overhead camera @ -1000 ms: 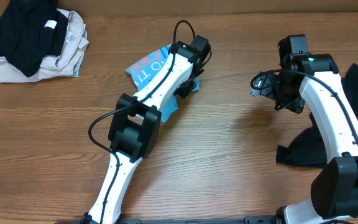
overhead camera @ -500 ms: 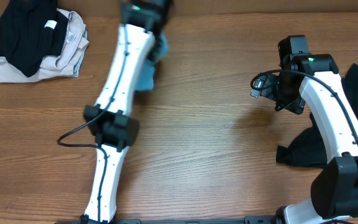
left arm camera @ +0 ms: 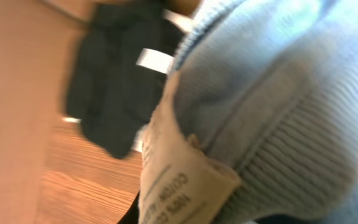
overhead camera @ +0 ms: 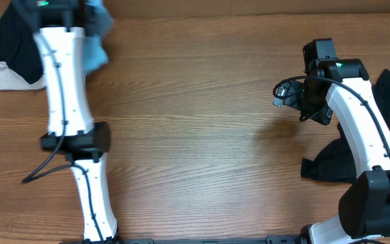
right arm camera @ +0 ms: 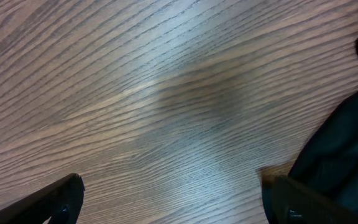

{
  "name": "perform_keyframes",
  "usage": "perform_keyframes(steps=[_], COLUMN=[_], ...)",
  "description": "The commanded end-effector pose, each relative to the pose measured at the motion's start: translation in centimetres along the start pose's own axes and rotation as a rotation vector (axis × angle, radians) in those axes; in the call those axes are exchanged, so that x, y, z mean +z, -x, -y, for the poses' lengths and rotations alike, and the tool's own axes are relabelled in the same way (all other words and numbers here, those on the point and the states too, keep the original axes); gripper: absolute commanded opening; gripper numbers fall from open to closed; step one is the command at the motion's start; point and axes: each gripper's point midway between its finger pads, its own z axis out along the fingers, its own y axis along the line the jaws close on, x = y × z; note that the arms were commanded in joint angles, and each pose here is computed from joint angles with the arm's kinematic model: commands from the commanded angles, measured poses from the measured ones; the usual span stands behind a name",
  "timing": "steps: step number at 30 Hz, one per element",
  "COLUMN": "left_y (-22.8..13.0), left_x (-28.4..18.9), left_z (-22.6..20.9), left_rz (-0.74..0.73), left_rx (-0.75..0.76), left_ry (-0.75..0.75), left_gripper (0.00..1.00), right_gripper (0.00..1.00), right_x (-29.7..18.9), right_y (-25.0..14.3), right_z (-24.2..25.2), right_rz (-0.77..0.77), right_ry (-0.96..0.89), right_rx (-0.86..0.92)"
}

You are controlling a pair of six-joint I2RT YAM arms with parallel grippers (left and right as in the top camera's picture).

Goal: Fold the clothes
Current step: 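Place the shirt on top of the top-left clothes stack and release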

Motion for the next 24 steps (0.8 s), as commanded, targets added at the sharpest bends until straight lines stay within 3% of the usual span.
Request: perform_keyframes(steps=[1,12,24], left_y=[2.1,4.4,4.3], left_x=[-5.0,-1.3,8.0], left_z=[-7.5,-18.1,-22.7], left_rz=[0.156,0.255,0.250], left_rx=[-0.092,-0.113,-0.119], left_ry=[0.127,0.315,0.478], left_gripper=[0.04,0.04,0.04], right_gripper=[1.00,1.00,1.00], right_x=[-1.0,-1.0,-1.0], right_y=[0.6,0.4,-0.3], right_z=[-0.4,-0.6,-0.2], right_rz=[0.031,0.022,-0.006], right_ry=[0.026,0.038,0.024], right_rx=[-0.003,0.000,0.001])
